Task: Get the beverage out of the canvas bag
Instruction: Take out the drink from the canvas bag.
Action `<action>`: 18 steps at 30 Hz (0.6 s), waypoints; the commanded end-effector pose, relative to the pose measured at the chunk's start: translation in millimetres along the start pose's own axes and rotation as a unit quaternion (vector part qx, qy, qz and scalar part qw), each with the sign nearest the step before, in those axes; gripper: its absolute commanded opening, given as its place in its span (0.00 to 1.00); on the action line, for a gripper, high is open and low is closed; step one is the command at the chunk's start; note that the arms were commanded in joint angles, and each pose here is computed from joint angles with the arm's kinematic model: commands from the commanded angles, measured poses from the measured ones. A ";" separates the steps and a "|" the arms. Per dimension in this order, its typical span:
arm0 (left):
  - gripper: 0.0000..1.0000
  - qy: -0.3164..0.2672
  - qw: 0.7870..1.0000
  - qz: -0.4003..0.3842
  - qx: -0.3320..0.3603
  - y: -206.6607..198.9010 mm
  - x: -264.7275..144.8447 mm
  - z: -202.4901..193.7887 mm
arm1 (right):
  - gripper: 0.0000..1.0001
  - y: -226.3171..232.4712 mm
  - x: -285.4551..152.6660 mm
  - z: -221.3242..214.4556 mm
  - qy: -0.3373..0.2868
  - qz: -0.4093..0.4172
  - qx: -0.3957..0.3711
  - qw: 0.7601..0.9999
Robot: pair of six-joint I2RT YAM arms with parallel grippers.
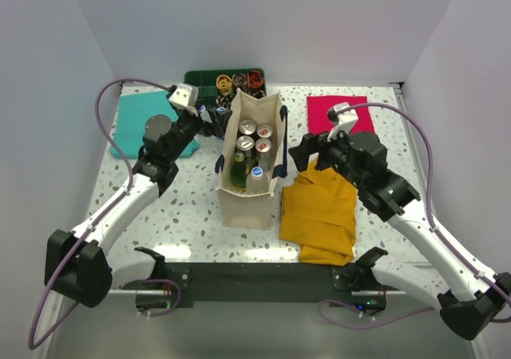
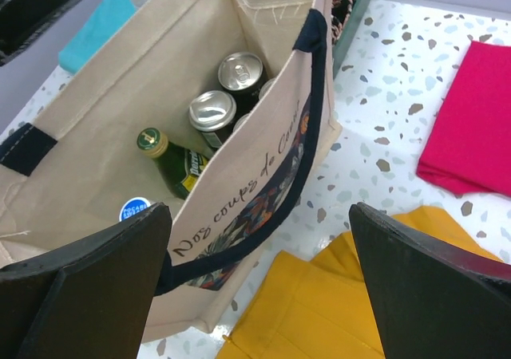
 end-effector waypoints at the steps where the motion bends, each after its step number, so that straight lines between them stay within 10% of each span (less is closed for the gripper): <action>1: 1.00 0.000 1.000 0.008 -0.016 -3.3 -21.1 7.9 | 0.98 -6.6 1.6 -0.3 0.001 -0.030 0.013 0.999; 18: 1.00 0.009 1.000 0.015 -0.026 -11.8 -41.0 24.1 | 0.98 -19.0 -8.8 -4.0 0.019 -0.068 -0.005 0.997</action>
Point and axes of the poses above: each gripper's point midway between its finger pads, its own x axis out along the fingers, its own y axis along the line the jaws close on, z = x × y, the point moved 4 cm from there along -x, back along the fingers, and after that the axes turned 10 degrees about -x, right-handed, at the moved point
